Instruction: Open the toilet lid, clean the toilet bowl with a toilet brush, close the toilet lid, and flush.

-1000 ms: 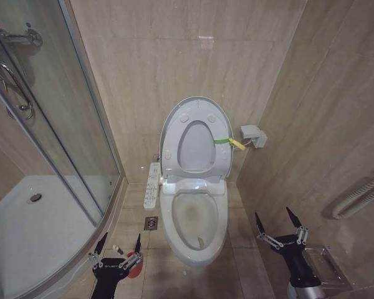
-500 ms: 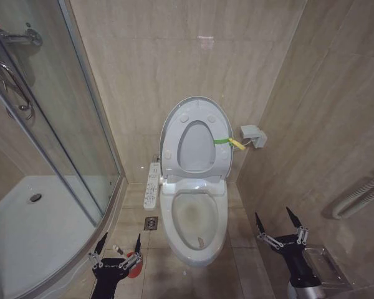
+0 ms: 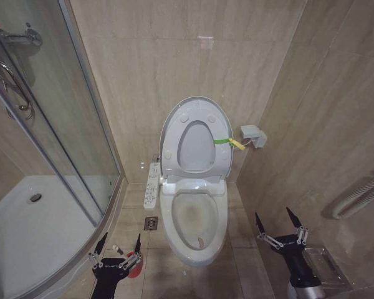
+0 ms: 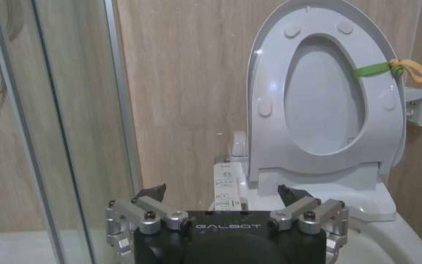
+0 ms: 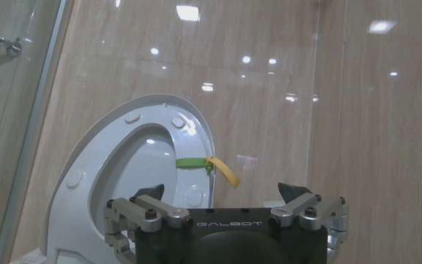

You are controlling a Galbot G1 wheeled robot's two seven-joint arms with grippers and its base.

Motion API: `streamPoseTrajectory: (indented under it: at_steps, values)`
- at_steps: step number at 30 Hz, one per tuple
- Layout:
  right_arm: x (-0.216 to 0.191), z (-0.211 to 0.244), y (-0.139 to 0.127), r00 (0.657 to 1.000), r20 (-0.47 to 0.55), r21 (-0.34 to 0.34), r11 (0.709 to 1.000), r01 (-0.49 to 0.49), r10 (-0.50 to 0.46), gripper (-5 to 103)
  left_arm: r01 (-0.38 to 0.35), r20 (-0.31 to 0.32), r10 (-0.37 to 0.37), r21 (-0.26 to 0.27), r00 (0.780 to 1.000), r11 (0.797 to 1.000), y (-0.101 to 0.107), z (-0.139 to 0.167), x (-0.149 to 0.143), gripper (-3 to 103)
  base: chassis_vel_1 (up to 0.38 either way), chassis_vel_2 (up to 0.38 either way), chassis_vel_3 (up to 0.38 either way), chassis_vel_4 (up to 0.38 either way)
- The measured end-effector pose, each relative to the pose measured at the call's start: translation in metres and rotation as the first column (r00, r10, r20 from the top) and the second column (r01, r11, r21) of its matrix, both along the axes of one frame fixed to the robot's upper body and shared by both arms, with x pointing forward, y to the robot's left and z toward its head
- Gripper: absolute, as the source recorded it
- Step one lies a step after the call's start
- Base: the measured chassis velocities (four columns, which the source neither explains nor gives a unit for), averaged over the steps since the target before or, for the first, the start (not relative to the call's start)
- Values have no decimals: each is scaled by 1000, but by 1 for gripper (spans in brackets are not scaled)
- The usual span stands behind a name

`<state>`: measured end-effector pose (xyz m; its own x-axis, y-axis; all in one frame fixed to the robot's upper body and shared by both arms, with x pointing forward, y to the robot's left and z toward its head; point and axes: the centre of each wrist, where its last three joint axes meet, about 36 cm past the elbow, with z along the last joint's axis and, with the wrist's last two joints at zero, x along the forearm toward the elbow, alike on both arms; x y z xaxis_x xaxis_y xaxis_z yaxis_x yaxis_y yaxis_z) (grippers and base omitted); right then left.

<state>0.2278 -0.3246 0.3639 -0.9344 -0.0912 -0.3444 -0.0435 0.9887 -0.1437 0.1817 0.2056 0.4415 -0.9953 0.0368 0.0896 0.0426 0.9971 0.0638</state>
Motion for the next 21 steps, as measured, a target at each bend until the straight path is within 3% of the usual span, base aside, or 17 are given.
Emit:
streamPoseTrajectory:
  at_steps: [21]
  values:
    - [0, 0, 0, 1000, 0, 0, 1000, 0, 0, 100, 0, 0, 0, 0, 1000, 1000, 0, 0, 0, 99, 0, 0, 0, 0]
